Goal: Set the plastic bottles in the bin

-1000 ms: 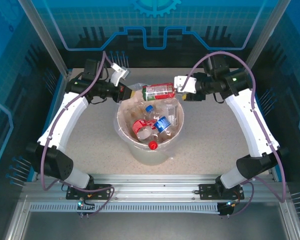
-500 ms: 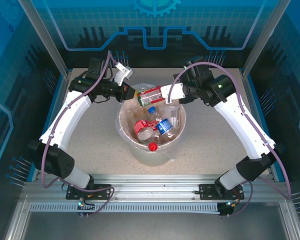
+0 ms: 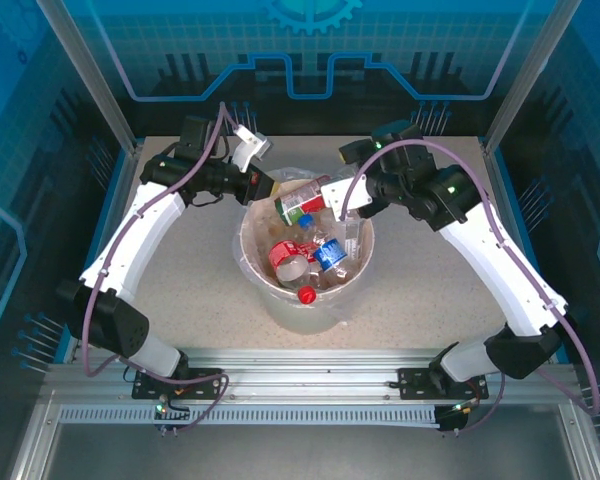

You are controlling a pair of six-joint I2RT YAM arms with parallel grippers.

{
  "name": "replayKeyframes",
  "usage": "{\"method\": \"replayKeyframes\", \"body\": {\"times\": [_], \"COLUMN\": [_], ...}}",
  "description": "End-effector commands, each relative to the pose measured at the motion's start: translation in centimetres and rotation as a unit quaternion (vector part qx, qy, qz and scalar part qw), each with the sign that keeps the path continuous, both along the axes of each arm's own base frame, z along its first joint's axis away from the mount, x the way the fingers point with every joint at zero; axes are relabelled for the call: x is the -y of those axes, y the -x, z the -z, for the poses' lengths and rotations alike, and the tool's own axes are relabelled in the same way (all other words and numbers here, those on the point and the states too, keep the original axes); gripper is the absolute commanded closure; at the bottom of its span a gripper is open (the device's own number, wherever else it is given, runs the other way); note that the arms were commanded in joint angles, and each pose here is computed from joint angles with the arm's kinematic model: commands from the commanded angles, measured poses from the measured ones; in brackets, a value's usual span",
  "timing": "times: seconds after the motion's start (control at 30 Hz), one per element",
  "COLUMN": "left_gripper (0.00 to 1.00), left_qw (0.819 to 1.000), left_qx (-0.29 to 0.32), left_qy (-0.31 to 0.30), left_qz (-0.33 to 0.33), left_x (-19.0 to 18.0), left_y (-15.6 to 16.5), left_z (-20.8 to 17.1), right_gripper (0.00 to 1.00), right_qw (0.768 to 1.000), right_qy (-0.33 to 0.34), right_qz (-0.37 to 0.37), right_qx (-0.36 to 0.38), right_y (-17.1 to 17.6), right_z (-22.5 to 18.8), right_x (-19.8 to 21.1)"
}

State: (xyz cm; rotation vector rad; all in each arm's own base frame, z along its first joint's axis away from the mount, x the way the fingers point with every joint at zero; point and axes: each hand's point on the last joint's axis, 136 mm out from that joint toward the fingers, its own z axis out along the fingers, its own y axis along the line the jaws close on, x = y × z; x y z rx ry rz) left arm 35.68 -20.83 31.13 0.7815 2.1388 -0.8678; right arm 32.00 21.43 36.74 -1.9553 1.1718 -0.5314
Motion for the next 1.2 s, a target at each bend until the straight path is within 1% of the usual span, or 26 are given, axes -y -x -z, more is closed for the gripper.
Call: {"method": "replayKeyframes", "body": {"times": [0.0,0.13,0.2,0.27,0.33,0.4,0.47,0.5,0.53,0.57,0.6,0.63,0.67,0.7,0.77,0.83,0.87,0.9,1.0,1.07,1.1,1.17], "left_gripper": [1.0,1.0,1.0,1.0,1.0,1.0,1.0,1.0,1.0,1.0,1.0,1.0,1.0,1.0,1.0,1.0,1.0,1.0,1.0,1.0,1.0,1.0], "left_qw": [0.999,0.998,0.998,0.998,0.998,0.998,0.998,0.998,0.998,0.998,0.998,0.998,0.998,0.998,0.998,0.998,0.998,0.998,0.998,0.998,0.998,0.998], "left_qx": [0.033,0.04,0.042,0.045,0.045,0.044,0.045,0.045,0.045,0.045,0.045,0.045,0.044,0.042,0.041,0.041,0.041,0.042,0.043,0.042,0.041,0.04], "left_qy": [0.031,0.045,0.05,0.051,0.05,0.048,0.048,0.048,0.049,0.05,0.051,0.052,0.052,0.052,0.054,0.053,0.052,0.052,0.047,0.046,0.046,0.049], "left_qz": [0.006,0.005,0.006,0.007,0.006,0.006,0.005,0.005,0.004,0.005,0.005,0.004,0.004,0.003,0.003,0.001,0.0,0.0,-0.003,-0.003,-0.003,-0.004], "left_x": [0.7,0.9,0.9,1.0,0.9,0.9,0.9,0.9,0.9,1.0,1.0,1.0,1.0,1.0,1.1,1.0,1.0,1.0,0.9,0.9,0.9,1.0], "left_y": [0.5,0.4,0.3,0.3,0.2,0.2,0.2,0.2,0.1,0.1,0.1,0.0,-0.1,-0.1,-0.2,-0.2,-0.2,-0.2,-0.3,-0.4,-0.5,-0.6], "left_z": [-2.5,-3.1,-3.3,-3.2,-3.0,-2.8,-2.8,-2.8,-2.7,-2.7,-2.7,-2.7,-2.6,-2.5,-2.5,-2.4,-2.3,-2.3,-2.2,-2.1,-2.0,-2.0], "right_gripper": [0.21,0.26,0.28,0.29,0.26,0.24,0.22,0.22,0.24,0.27,0.29,0.3,0.29,0.31,0.35,0.41,0.44,0.47,0.52,0.57,0.61,0.65], "right_qw": [1.0,0.999,0.999,0.998,0.994,0.99,0.984,0.978,0.968,0.951,0.927,0.902,0.885,0.862,0.829,0.78,0.747,0.713,0.636,0.598,0.585,0.562], "right_qy": [-0.007,-0.005,-0.022,-0.055,-0.097,-0.134,-0.174,-0.207,-0.25,-0.298,-0.351,-0.389,-0.413,-0.448,-0.493,-0.538,-0.562,-0.581,-0.619,-0.632,-0.636,-0.643], "right_qz": [-0.019,-0.029,-0.03,-0.033,-0.045,-0.052,-0.03,-0.004,0.031,0.074,0.13,0.174,0.203,0.224,0.231,0.281,0.31,0.335,0.37,0.383,0.385,0.391], "right_qx": [-0.019,-0.029,-0.02,-0.002,0.011,0.004,-0.002,-0.005,-0.011,-0.02,-0.038,-0.06,-0.068,-0.078,-0.129,-0.151,-0.175,-0.202,-0.276,-0.31,-0.323,-0.344], "right_y": [1.1,1.3,1.1,1.1,1.4,2.0,1.7,1.0,0.1,-0.8,-1.9,-2.7,-3.2,-3.7,-3.6,-4.3,-4.5,-4.6,-4.5,-4.3,-4.2,-4.3], "right_z": [-0.1,0.3,-0.4,-1.8,-3.3,-4.3,-5.1,-5.8,-6.7,-7.7,-8.6,-8.9,-9.2,-9.8,-9.8,-9.6,-9.3,-8.7,-7.0,-6.2,-5.8,-5.1], "right_x": [-0.1,-0.9,-1.3,-1.6,-1.7,-1.3,-0.5,0.2,1.0,2.0,3.3,4.3,4.9,5.2,5.0,5.9,6.6,7.1,7.4,7.4,7.2,7.1]}}
